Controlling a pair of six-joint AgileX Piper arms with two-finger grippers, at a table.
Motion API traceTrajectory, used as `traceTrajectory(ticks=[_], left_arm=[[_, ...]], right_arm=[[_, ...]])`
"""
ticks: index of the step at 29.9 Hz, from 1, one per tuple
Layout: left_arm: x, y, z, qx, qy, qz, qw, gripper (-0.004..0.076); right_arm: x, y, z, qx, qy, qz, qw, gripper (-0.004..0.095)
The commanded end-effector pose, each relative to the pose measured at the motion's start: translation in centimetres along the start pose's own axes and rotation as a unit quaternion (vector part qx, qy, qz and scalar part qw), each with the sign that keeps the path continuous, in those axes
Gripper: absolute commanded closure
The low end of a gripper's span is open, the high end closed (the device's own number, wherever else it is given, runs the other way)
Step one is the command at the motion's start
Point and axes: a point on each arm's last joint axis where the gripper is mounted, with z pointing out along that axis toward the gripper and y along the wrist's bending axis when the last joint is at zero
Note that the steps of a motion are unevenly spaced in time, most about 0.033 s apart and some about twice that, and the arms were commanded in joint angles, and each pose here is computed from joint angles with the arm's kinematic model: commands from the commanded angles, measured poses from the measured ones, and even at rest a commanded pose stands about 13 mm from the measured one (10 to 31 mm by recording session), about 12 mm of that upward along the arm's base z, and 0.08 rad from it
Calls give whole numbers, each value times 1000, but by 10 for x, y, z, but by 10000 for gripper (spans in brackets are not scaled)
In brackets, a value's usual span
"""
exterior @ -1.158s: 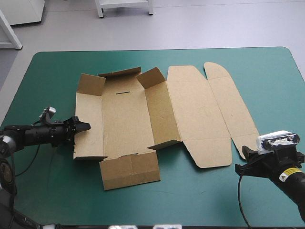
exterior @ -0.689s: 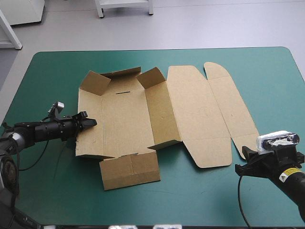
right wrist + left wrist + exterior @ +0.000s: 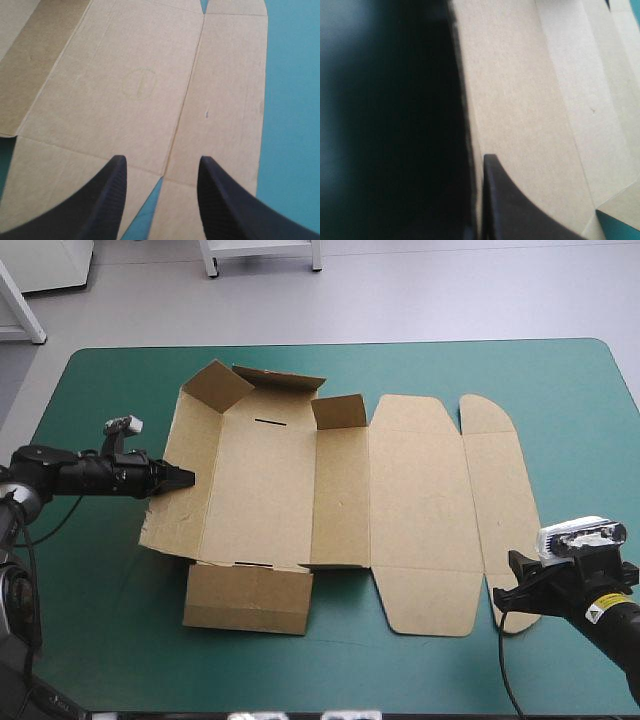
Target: Fold the box
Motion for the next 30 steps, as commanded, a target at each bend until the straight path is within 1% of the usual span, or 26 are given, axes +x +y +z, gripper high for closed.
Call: traceTrajectory(ticks=[1, 4, 7, 9, 11, 13, 16, 19, 20, 21, 23, 26, 28, 30], left_arm=[[-34, -35, -17, -19, 17, 117, 993, 732], [-51, -50, -8, -23, 45, 167, 985, 732], [-66, -67, 6, -21, 80, 232, 969, 732], [-77, -80, 16, -40, 103, 296, 949, 732], [-89, -94, 25, -65, 121, 371, 918, 732], [-103, -109, 32, -93, 119, 428, 891, 732], [-121, -130, 42, -120, 90, 493, 857, 732], [-135, -154, 53, -119, 52, 573, 809, 732], [-139, -164, 58, -121, 39, 602, 788, 732], [-143, -170, 61, -126, 22, 620, 774, 732], [-147, -185, 66, -133, -4, 670, 730, 732], [-146, -203, 75, -135, -22, 727, 673, 732], [-142, -216, 76, -129, -27, 750, 648, 732], [-139, -229, 73, -136, -34, 759, 636, 732]], right_arm=[[-15, -1, -5, 7, -40, -4, 999, 490], [-15, -1, -5, 7, -40, -4, 999, 490], [-14, -1, -5, 7, -39, -4, 999, 490], [-14, -1, -5, 7, -39, -4, 999, 490], [-14, -1, -5, 7, -39, -4, 999, 490], [-14, -1, -5, 5, -38, 0, 999, 490], [-14, 0, -5, 3, -38, 2, 999, 490], [-14, 0, -5, 3, -38, 2, 999, 490], [-14, 0, -5, 3, -38, 2, 999, 491], [-14, 0, -5, 3, -38, 2, 999, 491], [-14, 0, -5, 3, -38, 2, 999, 491], [-14, 0, -5, 3, -38, 2, 999, 490], [-14, 0, -5, 3, -38, 2, 999, 490], [-14, 0, -5, 3, -39, 2, 999, 490]])
